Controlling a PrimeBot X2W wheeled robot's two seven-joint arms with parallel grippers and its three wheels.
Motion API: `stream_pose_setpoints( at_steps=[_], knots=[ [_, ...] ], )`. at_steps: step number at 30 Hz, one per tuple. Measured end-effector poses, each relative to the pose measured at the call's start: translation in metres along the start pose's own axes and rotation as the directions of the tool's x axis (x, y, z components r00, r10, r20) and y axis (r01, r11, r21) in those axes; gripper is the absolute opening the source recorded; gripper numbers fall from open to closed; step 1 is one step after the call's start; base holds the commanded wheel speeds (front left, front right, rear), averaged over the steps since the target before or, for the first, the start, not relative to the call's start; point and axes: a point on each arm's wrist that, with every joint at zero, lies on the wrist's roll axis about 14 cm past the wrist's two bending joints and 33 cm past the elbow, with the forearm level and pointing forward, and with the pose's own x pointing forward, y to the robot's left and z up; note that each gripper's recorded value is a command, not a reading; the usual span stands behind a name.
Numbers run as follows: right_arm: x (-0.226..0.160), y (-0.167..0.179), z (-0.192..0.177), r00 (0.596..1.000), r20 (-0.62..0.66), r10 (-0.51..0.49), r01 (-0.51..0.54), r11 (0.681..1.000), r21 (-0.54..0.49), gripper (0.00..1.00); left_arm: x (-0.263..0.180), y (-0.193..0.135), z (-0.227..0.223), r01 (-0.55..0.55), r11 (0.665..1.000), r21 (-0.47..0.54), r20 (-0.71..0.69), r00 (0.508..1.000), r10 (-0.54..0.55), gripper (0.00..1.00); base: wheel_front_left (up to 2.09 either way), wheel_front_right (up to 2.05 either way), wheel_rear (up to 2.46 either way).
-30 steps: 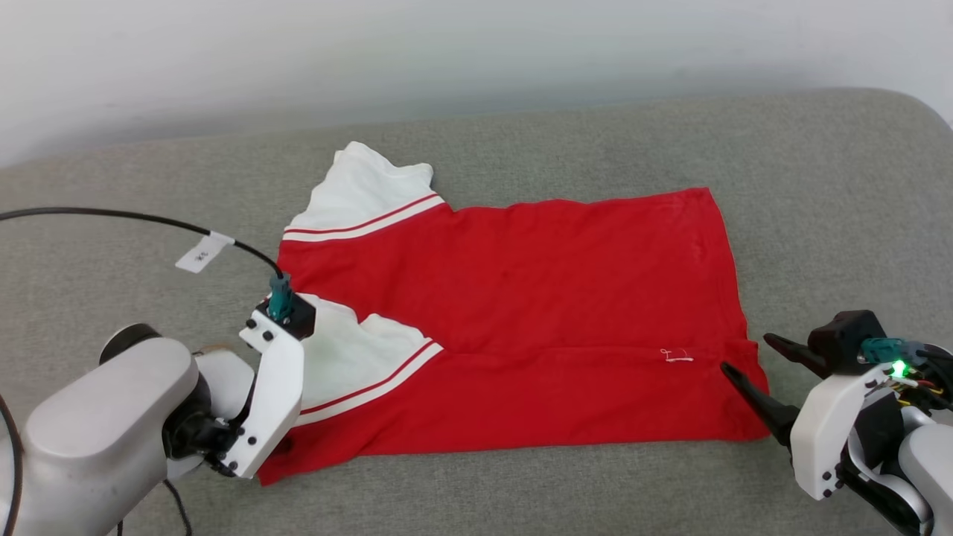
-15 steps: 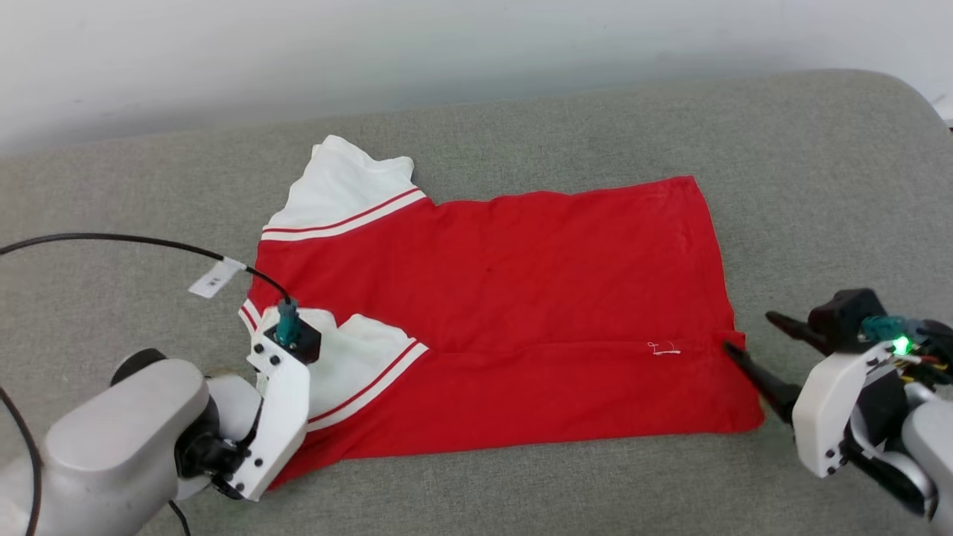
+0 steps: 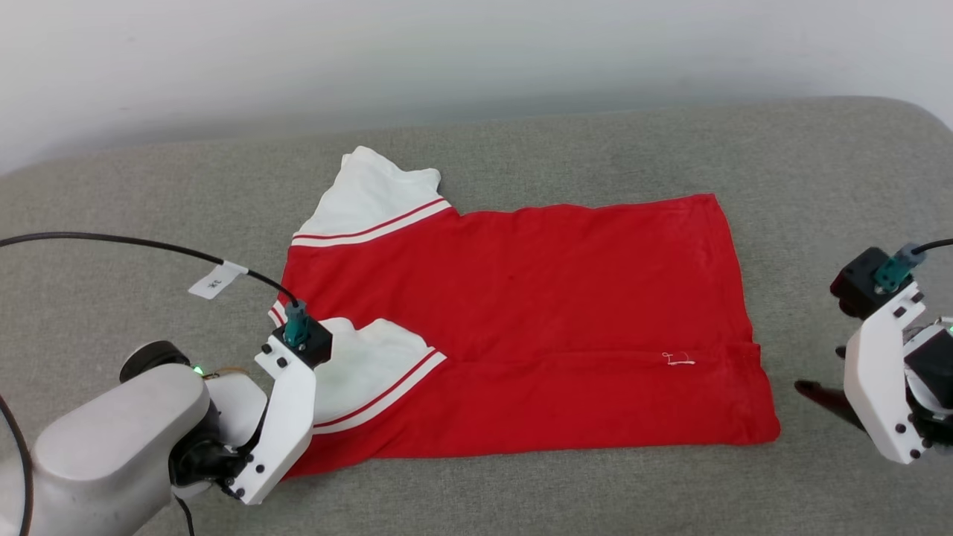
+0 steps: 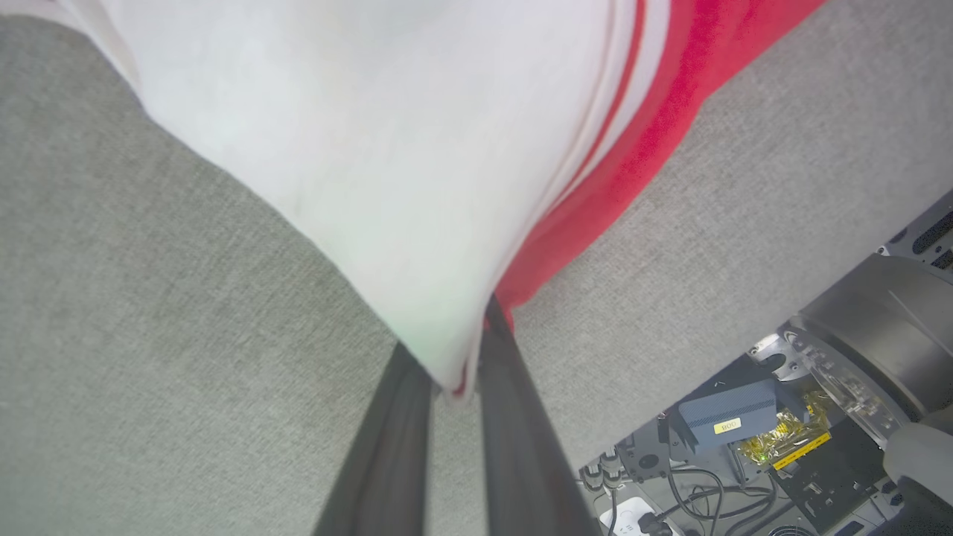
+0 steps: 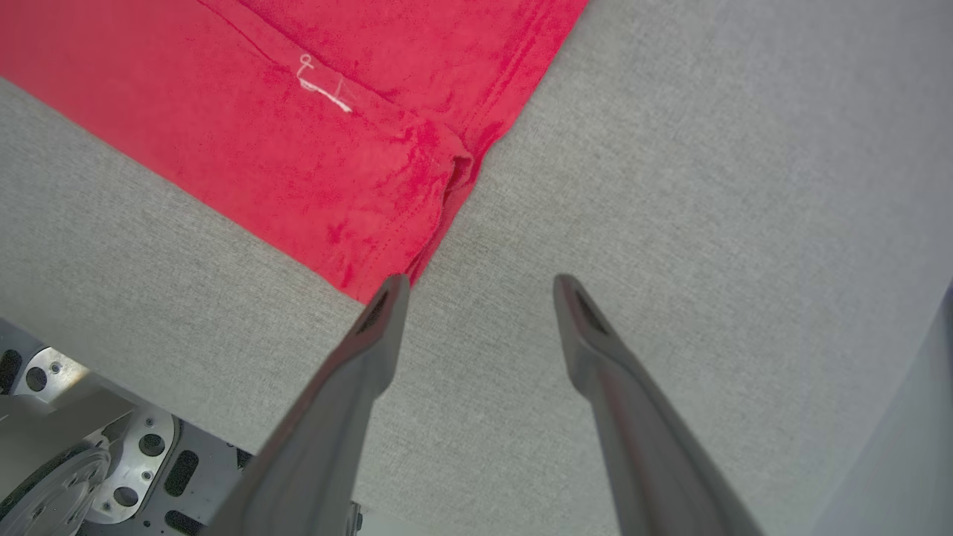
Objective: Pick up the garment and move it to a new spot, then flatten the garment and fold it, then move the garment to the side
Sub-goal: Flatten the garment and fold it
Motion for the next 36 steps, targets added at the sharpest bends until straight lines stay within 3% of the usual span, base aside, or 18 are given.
stream_pose_setpoints(
  at_steps=[12,20,21,22,28,36],
  knots=[
    [0.057,0.036,-0.036,0.965,-0.229,0.130,-0.120,0.991,0.057,1.00,0.008,0.002,0.008,0.018,0.999,0.031,0.008,1.000,-0.019,0.00,0.00,0.00,0.00],
    [0.077,0.050,-0.047,0.951,-0.255,0.177,-0.162,0.984,0.077,1.00,0.015,0.006,0.004,0.028,1.000,0.011,-0.001,1.000,-0.028,0.00,0.00,0.00,0.00],
    [0.077,0.049,-0.047,0.952,-0.251,0.177,-0.163,0.984,0.079,0.40,0.016,0.007,0.004,0.030,1.000,0.005,0.001,1.000,-0.030,0.00,0.00,0.00,0.00],
    [0.077,0.049,-0.046,0.954,-0.241,0.177,-0.162,0.984,0.079,0.00,0.017,0.008,0.004,0.029,1.000,0.002,0.004,1.000,-0.029,0.00,0.00,0.00,0.00],
    [0.068,0.047,-0.036,0.974,-0.156,0.166,-0.159,0.986,0.055,0.00,0.016,0.005,0.001,0.029,0.999,-0.024,0.026,0.999,-0.029,0.00,0.00,0.00,0.00],
    [0.028,0.036,-0.030,0.991,-0.055,0.125,-0.125,0.992,0.009,0.00,0.001,-0.010,-0.008,0.034,0.998,-0.044,0.072,0.997,-0.031,0.00,0.00,0.00,0.00]
  ],
)
